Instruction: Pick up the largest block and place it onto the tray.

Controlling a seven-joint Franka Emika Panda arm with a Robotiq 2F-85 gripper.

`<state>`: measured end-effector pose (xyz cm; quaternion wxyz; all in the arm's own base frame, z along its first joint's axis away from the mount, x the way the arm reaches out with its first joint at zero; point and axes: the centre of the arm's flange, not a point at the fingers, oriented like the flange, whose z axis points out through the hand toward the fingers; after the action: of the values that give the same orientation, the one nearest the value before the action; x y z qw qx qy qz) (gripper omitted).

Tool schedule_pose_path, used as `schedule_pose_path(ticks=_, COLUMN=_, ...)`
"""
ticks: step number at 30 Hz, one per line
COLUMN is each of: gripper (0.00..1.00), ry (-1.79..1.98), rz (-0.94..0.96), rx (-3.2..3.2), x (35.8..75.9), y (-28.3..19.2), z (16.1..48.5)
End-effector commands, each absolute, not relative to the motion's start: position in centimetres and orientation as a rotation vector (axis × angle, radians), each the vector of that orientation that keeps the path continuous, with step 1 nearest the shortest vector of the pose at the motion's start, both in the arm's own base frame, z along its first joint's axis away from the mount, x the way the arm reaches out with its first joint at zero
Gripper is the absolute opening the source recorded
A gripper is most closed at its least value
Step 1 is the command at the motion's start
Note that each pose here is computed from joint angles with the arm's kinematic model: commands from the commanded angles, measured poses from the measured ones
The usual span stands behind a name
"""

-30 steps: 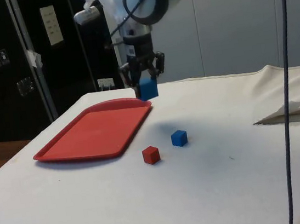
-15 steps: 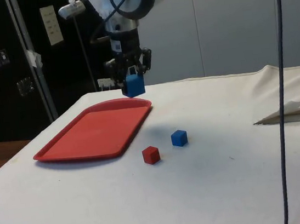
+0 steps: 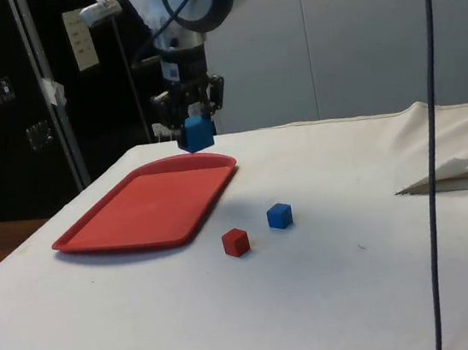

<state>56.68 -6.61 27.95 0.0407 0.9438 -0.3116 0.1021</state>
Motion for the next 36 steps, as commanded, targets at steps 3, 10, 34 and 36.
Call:
schedule_pose_path(ticks=3, gripper=0.01, ry=-0.933, rz=0.317, rx=2.898, x=57.6, y=-6.0, z=27.6)
schedule_pose_path(ticks=10, gripper=0.01, ry=-0.901, rz=0.327, rx=2.890, x=59.5, y=-5.1, z=27.0)
schedule_pose_path(ticks=34, gripper=0.01, ry=-0.888, rz=0.325, rx=2.861, x=66.3, y=-5.5, z=23.2)
schedule_pose_path(ticks=36, gripper=0.01, ry=-0.897, rz=0.309, rx=2.887, x=66.8, y=-5.9, z=22.5)
